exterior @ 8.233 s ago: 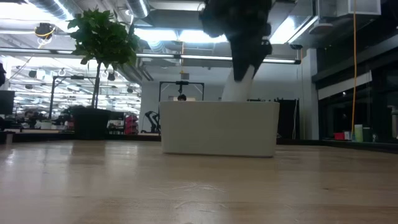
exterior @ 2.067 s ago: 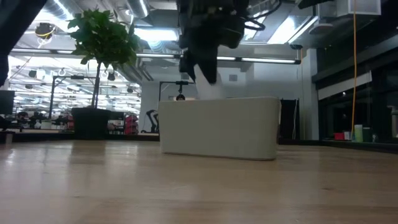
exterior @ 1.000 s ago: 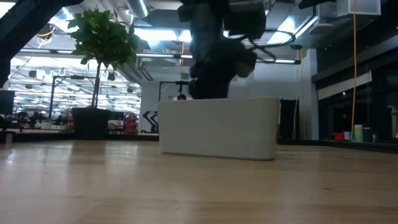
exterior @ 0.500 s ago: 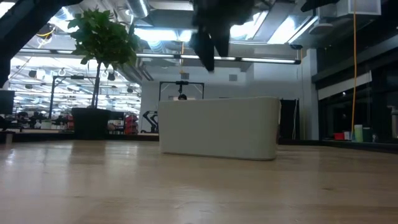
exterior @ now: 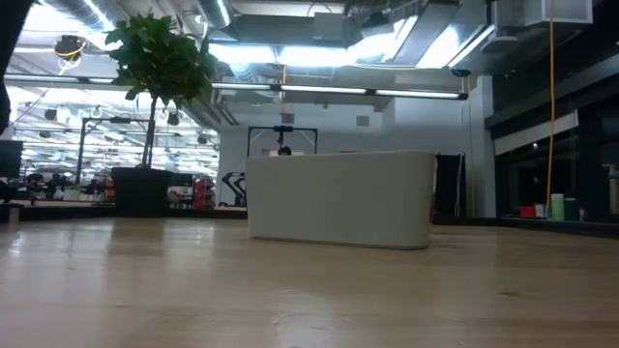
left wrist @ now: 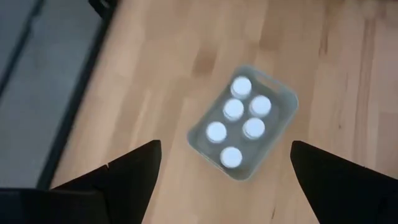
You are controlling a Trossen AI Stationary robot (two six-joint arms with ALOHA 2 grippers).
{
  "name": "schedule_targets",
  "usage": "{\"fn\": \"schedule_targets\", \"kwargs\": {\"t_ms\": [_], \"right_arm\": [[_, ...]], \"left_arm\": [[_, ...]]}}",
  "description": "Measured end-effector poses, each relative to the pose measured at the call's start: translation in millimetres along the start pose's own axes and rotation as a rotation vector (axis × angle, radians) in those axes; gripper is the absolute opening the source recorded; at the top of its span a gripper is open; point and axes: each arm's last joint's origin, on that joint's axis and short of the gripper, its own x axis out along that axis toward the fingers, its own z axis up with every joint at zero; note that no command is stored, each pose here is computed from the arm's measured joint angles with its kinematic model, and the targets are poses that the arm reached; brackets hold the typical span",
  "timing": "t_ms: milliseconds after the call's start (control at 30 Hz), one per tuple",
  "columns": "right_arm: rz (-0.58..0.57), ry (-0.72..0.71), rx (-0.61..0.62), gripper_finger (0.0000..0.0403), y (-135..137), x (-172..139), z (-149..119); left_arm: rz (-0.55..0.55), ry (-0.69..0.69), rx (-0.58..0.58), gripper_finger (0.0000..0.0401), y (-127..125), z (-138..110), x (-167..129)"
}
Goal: Pick and place pill bottles into a basket
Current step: Return to Home Position
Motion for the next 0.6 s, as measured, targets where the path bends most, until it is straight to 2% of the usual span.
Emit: {"fn": "schedule_targets", "kwargs": {"t_ms": [133,267,400,467,533,600], "right_arm": [[-0.005,-0.089,0.082,0.0286,-19,-19,-3],[0.002,-0.169,0.155,0.0286,-34,-36,-7],[0.007,-0.211,0.177,0.0286,-42,-44,-9],[0.006,-0.215,0.167,0.0286,-42,-44,-9],[0.004,-0.212,0.147,0.0286,-41,-43,-8],[-0.007,-0.206,0.130,0.0286,-39,-40,-6]], "left_arm": [[0.092,-0.133,-0.021,0.0349,16,-14,-48],[0.214,-0.290,-0.062,0.0349,47,-54,-123],[0.302,-0.515,-0.142,0.0349,78,-123,-202],[0.298,-0.635,-0.164,0.0349,90,-165,-231],[0.260,-0.758,-0.200,0.0349,100,-209,-247],[0.194,-0.877,-0.225,0.0349,106,-247,-247]]}}
